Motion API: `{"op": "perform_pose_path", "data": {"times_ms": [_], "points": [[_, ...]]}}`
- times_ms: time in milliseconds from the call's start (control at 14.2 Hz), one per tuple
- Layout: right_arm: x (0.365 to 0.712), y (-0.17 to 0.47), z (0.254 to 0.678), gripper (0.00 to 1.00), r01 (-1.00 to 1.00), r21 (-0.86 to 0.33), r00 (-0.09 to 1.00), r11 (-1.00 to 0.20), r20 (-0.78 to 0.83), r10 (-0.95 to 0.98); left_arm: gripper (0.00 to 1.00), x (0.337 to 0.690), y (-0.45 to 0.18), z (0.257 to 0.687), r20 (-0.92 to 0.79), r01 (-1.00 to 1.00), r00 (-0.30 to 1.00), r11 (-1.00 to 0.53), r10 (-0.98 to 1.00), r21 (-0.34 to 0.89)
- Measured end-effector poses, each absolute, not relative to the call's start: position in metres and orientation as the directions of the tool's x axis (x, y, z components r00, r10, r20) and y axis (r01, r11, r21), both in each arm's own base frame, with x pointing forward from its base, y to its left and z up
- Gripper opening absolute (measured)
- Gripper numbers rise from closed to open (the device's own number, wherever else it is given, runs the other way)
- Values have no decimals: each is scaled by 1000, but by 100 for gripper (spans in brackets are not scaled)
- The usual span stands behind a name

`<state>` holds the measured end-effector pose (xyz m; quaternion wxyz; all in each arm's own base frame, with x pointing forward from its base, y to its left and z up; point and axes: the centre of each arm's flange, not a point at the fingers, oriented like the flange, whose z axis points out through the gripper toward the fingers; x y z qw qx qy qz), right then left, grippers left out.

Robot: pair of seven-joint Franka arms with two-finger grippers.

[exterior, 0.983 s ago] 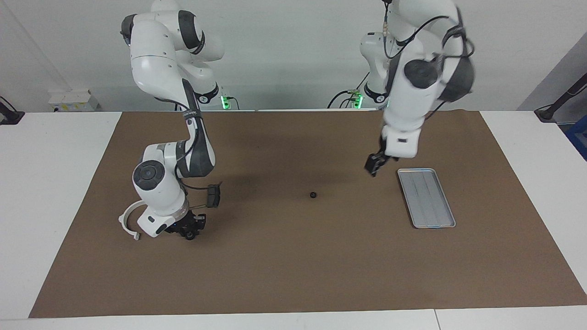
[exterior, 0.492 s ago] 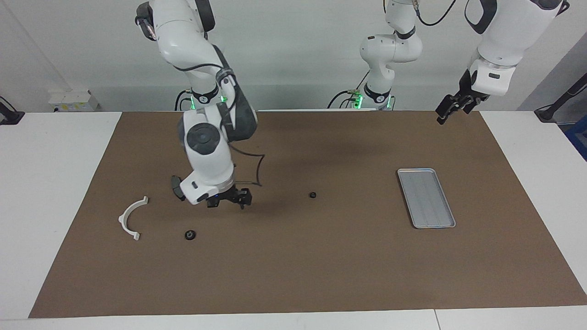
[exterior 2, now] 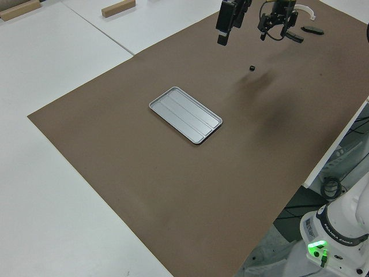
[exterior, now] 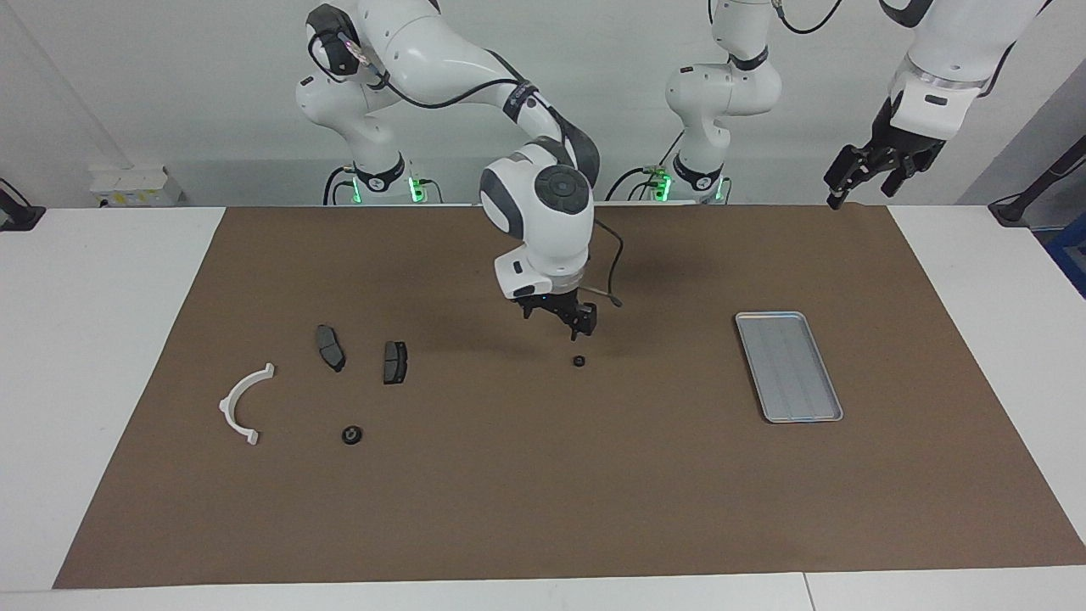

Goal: Place bearing gear from tray to pile

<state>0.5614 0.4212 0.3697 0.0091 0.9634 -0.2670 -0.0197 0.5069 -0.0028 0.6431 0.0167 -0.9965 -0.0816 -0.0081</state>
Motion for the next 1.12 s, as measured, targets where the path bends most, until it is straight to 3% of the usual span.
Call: {"op": "perform_pose_path", "data": {"times_ms": [351,1054,1124], "points": [[560,450,314,100,-511,-1,859,-860,-15,-511,100,516,-12,645,-9,137,990,-990,138,-41],[571,449,287,100,-518,-36,855,-855,4,-518,100,525,-31,644,-43,33,998,-998,35,-47],[571,449,283,93,-517,-31,856,-855,2,-518,100,526,-31,642,-46,32,998,-998,34,-47]]}}
